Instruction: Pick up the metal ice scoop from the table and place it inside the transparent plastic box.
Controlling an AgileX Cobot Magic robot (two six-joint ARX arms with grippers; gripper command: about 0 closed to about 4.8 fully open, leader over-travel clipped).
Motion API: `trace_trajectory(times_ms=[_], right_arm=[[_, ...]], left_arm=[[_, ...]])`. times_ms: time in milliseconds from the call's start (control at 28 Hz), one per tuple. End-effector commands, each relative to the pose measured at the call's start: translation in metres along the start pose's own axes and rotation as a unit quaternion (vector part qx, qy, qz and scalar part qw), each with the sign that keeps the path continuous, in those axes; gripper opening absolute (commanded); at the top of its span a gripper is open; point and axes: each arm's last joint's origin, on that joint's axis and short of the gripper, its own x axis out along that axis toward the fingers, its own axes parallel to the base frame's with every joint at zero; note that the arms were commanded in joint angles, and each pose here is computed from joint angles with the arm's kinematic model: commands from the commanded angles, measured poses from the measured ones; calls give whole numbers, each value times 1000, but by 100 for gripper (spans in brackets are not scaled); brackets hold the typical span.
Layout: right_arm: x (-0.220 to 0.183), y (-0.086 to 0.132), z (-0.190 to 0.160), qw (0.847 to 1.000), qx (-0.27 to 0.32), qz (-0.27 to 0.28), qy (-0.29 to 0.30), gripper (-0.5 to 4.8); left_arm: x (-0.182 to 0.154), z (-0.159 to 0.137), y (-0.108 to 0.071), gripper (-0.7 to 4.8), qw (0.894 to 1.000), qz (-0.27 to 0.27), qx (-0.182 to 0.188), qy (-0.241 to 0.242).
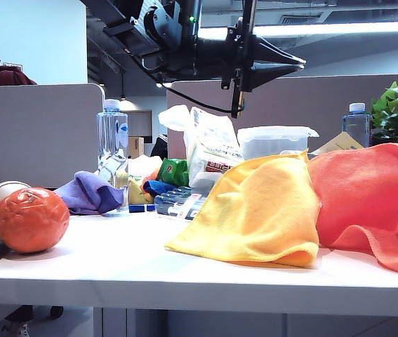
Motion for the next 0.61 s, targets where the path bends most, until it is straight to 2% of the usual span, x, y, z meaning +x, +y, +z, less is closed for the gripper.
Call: trace_trajectory(times_ms=[36,107,143,179,250,357,536,607], right_arm=[[9,0,5,999,13,43,1,-2],[14,0,8,998,16,64,3,-2],[16,0,9,997,17,72,1,-2],[17,-1,11,997,21,79,-2,-2],[20,-1,14,996,23,90,-10,-2],[22,-1,19,994,26,100,-30,-2],[26,4,26,989,34,136,-50,-2],[30,8,27,987,25,153,-47,-2]], left_arm=[[-14,0,-13,-6,999,27,20,18],[-24,-2,-24,-6,996,75,49,21],[-30,-5,-32,-6,990,117,73,24],[-35,-7,-41,-6,983,156,94,28],[-49,-13,-65,-6,958,244,143,43],[-64,-17,-100,-6,934,292,201,47],[-92,-25,-154,-6,907,344,242,0],[-106,-31,-176,-6,886,381,265,-21]])
